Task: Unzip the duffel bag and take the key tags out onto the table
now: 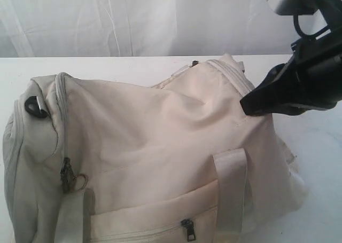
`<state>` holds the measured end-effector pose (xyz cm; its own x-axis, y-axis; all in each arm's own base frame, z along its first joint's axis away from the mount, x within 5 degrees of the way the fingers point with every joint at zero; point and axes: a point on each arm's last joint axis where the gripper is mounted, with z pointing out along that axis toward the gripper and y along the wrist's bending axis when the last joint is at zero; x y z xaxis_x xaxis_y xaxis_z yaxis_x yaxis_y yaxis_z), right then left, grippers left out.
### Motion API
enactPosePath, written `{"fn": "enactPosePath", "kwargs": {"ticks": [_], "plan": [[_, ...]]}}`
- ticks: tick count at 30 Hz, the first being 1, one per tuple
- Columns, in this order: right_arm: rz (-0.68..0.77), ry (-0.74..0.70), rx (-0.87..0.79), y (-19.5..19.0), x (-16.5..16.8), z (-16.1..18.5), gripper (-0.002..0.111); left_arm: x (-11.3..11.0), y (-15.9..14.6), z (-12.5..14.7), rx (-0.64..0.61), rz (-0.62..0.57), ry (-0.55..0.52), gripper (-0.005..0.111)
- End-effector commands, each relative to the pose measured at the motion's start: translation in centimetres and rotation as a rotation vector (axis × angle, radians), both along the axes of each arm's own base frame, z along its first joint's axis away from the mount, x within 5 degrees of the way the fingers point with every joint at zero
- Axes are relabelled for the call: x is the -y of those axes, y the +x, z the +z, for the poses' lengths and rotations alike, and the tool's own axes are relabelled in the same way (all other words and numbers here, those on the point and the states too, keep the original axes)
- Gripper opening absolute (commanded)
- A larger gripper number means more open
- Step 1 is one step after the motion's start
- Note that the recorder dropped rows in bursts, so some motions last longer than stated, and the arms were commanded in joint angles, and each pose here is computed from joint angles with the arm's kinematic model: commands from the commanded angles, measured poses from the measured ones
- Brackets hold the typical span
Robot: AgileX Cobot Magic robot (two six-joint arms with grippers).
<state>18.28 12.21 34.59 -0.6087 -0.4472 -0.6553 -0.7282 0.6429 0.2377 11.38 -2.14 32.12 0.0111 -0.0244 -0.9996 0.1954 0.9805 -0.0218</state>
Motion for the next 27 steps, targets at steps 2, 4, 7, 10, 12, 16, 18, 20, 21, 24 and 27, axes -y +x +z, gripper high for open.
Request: {"fn": "enactPosePath", "kwargs": {"ticks": [2, 4, 7, 10, 12, 16, 18, 20, 21, 24, 27], "plan": [[-0.071, 0.122, 0.087, 0.5, -0.3, 1.5, 0.000, 1.8, -1.5, -2.3, -0.034, -0.224, -0.147, 0.063], [-0.072, 0.122, 0.089, 0.5, -0.3, 1.5, 0.000, 2.0, -1.8, -3.2, -0.054, -0.256, -0.167, 0.063], [-0.087, 0.131, 0.109, 0.7, -0.3, 1.6, 0.000, 2.3, -2.1, -4.6, -0.124, -0.286, -0.276, 0.063], [-0.120, 0.149, 0.153, 1.2, -0.3, 1.9, 0.000, 2.9, -2.6, -6.0, -0.221, -0.354, -0.271, 0.063], [-0.149, 0.164, 0.191, 1.5, -0.2, 2.2, 0.000, 3.3, -3.0, -7.0, -0.320, -0.398, -0.214, 0.063], [-0.195, 0.189, 0.253, 2.1, -0.1, 2.6, 0.000, 3.2, -3.7, -9.0, -0.575, -0.372, -0.184, 0.063], [-0.209, 0.202, 0.266, 2.2, 0.0, 2.8, 0.000, 2.9, -3.9, -9.6, -0.669, -0.319, -0.234, 0.063], [-0.210, 0.204, 0.267, 2.2, -0.1, 2.8, 0.000, 2.8, -3.8, -9.5, -0.677, -0.298, -0.283, 0.063], [-0.210, 0.204, 0.267, 2.2, -0.1, 2.8, 0.000, 2.9, -3.8, -9.5, -0.675, -0.304, -0.297, 0.063], [-0.212, 0.209, 0.264, 2.2, -0.1, 2.8, 0.000, 3.1, -3.7, -9.4, -0.687, -0.314, -0.340, 0.063], [-0.222, 0.220, 0.252, 2.2, -0.1, 2.8, 0.000, 3.2, -3.2, -9.4, -0.704, -0.307, -0.401, 0.063]]}}
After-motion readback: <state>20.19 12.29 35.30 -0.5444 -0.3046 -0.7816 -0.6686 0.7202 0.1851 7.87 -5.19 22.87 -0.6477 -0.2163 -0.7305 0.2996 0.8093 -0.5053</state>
